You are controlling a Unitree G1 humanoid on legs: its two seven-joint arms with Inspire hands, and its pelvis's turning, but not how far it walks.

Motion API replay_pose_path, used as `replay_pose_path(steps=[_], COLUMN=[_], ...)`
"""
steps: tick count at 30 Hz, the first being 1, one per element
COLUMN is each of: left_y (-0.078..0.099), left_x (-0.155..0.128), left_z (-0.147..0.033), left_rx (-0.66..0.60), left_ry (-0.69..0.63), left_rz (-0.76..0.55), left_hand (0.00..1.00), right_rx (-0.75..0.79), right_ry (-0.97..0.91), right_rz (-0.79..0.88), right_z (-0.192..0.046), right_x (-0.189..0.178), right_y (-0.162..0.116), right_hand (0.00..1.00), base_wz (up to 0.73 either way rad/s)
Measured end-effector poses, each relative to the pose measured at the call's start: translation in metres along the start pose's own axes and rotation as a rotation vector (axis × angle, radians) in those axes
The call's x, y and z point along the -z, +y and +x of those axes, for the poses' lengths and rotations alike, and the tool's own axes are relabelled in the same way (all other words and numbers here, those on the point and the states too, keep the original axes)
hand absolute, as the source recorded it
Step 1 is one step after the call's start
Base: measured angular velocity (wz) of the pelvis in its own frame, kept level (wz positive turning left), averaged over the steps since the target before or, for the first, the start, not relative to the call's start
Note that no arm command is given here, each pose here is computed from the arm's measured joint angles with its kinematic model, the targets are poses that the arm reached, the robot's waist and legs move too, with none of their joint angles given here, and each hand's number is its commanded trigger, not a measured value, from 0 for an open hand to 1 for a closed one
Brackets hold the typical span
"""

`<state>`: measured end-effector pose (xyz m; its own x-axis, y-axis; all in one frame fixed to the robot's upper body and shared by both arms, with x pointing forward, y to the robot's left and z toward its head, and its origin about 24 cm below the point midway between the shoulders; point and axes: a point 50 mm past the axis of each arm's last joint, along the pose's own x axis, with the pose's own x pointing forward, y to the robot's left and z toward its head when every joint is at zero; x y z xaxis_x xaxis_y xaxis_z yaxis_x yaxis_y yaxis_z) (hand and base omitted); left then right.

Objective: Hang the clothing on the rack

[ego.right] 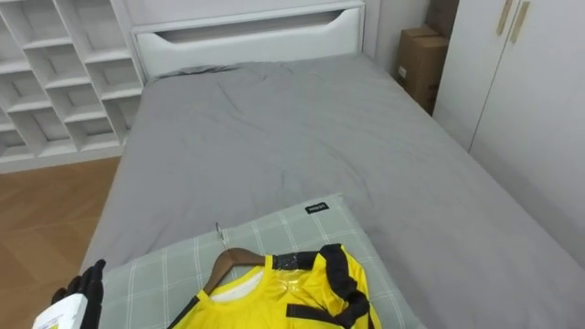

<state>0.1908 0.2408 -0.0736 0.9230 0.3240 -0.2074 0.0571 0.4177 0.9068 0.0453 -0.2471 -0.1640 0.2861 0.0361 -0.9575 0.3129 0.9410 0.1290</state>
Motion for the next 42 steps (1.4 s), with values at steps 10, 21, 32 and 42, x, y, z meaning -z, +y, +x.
replay_pose_path(steps=[10, 21, 32, 42], left_y=[0.002, -0.009, -0.023, -0.017], left_x=[-0.004, -0.002, 0.013, -0.023], left_z=[0.004, 0.004, -0.005, 0.02], left_rx=[0.017, 0.091, 0.154, 0.115], left_ry=[-0.01, 0.042, 0.132, 0.1], left_rz=[-0.004, -0.081, -0.079, -0.152], left_hand=[0.0, 0.0, 0.0, 0.0], right_rx=[0.0, 0.008, 0.016, -0.019], right_ry=[0.003, 0.004, 0.008, 0.016], right_rz=[-0.001, -0.001, 0.019, -0.077], right_z=[0.0, 0.002, 0.001, 0.007], right_x=[0.001, 0.001, 0.004, -0.014], right_y=[0.001, 0.004, 0.002, 0.015], right_hand=[0.0, 0.0, 0.0, 0.0], base_wz=[-0.01, -0.03, 0.0, -0.03])
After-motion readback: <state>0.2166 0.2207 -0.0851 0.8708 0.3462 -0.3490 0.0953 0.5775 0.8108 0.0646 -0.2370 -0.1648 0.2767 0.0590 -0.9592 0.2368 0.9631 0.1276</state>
